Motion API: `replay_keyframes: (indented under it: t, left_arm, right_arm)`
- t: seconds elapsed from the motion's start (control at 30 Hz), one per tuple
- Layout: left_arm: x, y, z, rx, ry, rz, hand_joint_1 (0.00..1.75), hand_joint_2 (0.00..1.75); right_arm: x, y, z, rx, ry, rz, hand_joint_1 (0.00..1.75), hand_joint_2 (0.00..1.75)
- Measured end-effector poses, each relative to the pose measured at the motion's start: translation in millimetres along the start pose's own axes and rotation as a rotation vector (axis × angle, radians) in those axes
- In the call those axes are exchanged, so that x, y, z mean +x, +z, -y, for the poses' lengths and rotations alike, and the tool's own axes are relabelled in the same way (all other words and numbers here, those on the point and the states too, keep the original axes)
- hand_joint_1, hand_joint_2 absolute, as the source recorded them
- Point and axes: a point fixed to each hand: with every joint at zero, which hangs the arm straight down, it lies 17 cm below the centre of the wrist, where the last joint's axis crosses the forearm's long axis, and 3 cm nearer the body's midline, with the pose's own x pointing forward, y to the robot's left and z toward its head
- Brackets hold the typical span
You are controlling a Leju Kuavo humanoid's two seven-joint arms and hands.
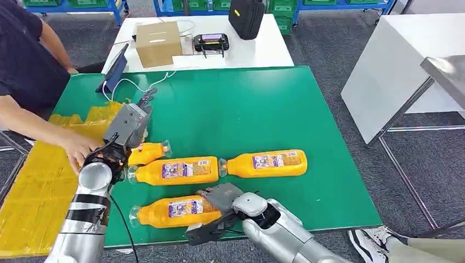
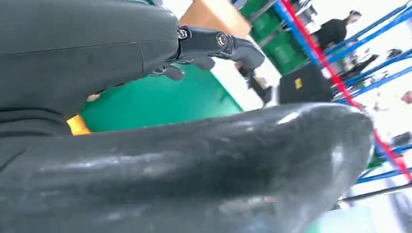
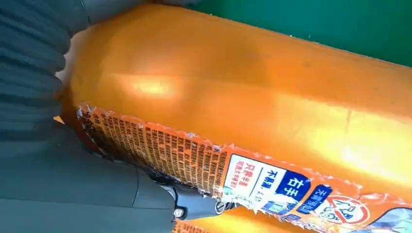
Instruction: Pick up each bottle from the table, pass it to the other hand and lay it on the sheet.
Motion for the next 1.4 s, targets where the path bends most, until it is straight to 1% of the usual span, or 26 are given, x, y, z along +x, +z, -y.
replay_keyframes:
  t: [0.1,0.2,0.27,0.37,0.47,0.5,0.57,0.6,0.67,0.7,0.83,0.93,0.97,1.0,1.1,1.23,1.33,1.4]
  left_arm:
    - [18,0,-12,0.051,0.019,0.053,0.00,0.00]
    - [32,5,-38,0.154,0.087,0.091,0.00,0.00]
    - [39,14,-64,0.253,0.140,0.110,0.00,0.00]
    - [42,38,-114,0.411,0.210,0.121,0.00,0.00]
    - [43,56,-142,0.487,0.222,0.129,0.00,0.00]
    - [43,60,-147,0.509,0.224,0.131,0.00,1.75]
    - [42,69,-154,0.540,0.260,0.137,0.00,1.75]
    - [40,73,-154,0.538,0.276,0.128,0.00,1.75]
    - [35,80,-148,0.514,0.302,0.103,0.00,1.75]
    - [34,83,-140,0.483,0.326,0.094,0.00,1.75]
    - [36,97,-102,0.384,0.419,0.093,0.00,1.75]
    - [53,107,-74,0.318,0.461,0.128,0.00,1.75]
    - [61,109,-66,0.302,0.464,0.143,0.00,1.75]
    - [63,110,-63,0.297,0.466,0.149,0.00,1.75]
    - [91,114,-46,0.245,0.494,0.210,0.00,1.75]
    - [112,115,-29,0.190,0.515,0.252,0.00,1.75]
    - [118,116,-24,0.171,0.524,0.264,0.00,1.75]
    - [124,116,-18,0.145,0.557,0.276,0.00,1.75]
  right_arm:
    - [1,-1,0,0.006,-0.009,0.003,1.75,1.75]
    - [4,-1,2,0.005,-0.072,-0.006,1.75,1.75]
    - [16,0,8,-0.007,-0.166,0.012,1.75,1.75]
    - [40,4,34,-0.065,-0.409,0.017,1.75,1.75]
    - [56,8,45,-0.091,-0.510,0.041,1.75,1.75]
    - [64,11,48,-0.107,-0.557,0.070,1.75,1.75]
    - [79,22,59,-0.174,-0.697,0.145,1.75,1.75]
    - [81,31,73,-0.230,-0.763,0.172,1.75,1.75]
    - [74,53,105,-0.357,-0.868,0.201,1.75,1.75]
    - [65,71,129,-0.456,-0.914,0.220,1.75,1.75]
    - [36,132,186,-0.738,-0.975,0.284,1.75,1.75]
    - [17,168,210,-0.869,-0.983,0.295,1.75,1.75]
    - [12,177,217,-0.903,-0.983,0.295,1.75,1.75]
    - [10,180,219,-0.914,-0.983,0.295,1.75,1.75]
    - [-4,195,231,-0.988,-0.962,0.263,1.75,1.75]
    - [-10,199,238,-1.013,-0.950,0.247,1.75,1.75]
    - [-13,200,238,-1.019,-0.947,0.238,1.75,1.75]
    - [-18,201,241,-1.035,-0.920,0.207,1.75,1.75]
